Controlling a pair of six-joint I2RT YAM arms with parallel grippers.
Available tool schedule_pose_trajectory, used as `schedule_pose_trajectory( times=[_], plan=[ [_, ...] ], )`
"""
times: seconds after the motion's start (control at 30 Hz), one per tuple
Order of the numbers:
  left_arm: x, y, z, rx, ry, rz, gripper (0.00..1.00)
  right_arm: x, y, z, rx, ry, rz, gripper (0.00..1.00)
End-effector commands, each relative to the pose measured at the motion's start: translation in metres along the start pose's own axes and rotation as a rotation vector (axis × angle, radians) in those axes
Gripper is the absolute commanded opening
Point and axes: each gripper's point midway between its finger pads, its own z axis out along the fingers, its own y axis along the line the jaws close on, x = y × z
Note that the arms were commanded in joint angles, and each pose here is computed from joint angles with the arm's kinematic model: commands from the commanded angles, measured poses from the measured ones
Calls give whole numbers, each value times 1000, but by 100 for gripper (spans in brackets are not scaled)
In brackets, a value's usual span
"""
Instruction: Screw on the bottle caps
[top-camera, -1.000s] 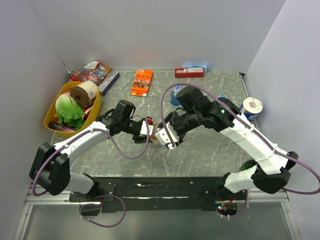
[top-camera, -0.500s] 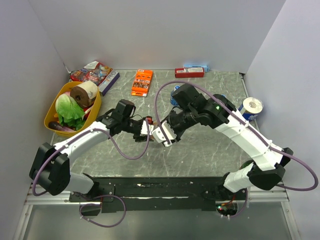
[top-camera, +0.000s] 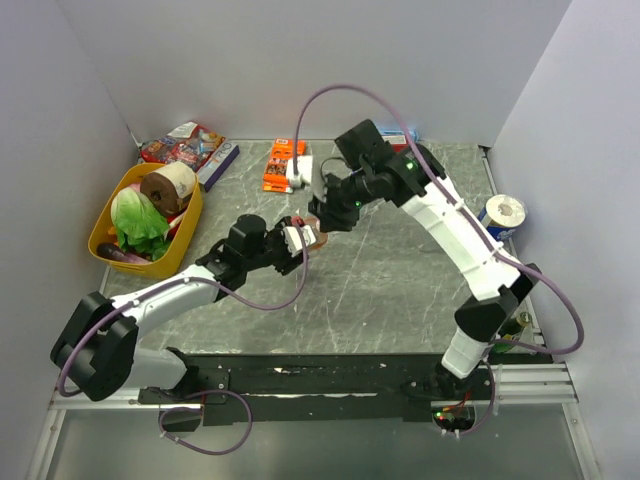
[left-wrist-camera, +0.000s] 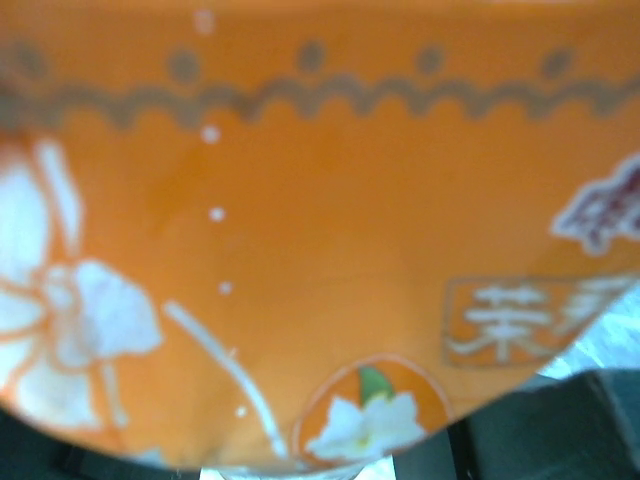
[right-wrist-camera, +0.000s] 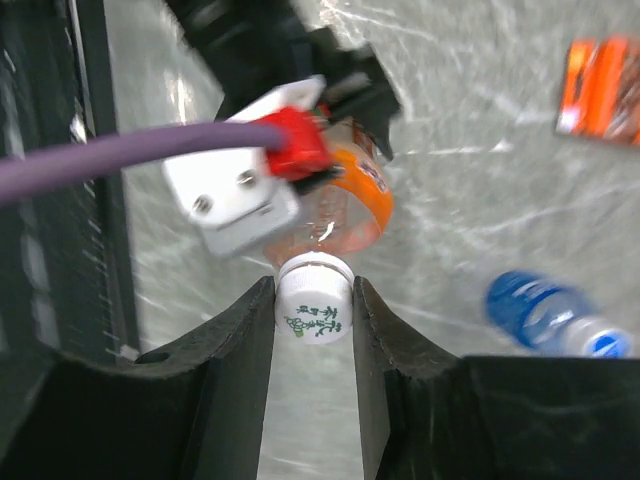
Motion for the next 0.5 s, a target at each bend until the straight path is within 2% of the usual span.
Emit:
schedule_pose_trajectory(
  times=[0.0,0.2,0.47],
  plan=[
    [-118,58,-15,-346,-362,-24,1,-5,28,28,-154,-8,410,0],
    [-99,67,9,-463,-246,-108,1,-3,25,34,-151,15,607,0],
    [-62,63,12,-487,-138,-100,1,-7,15,31,-108,5,624,0]
  ],
)
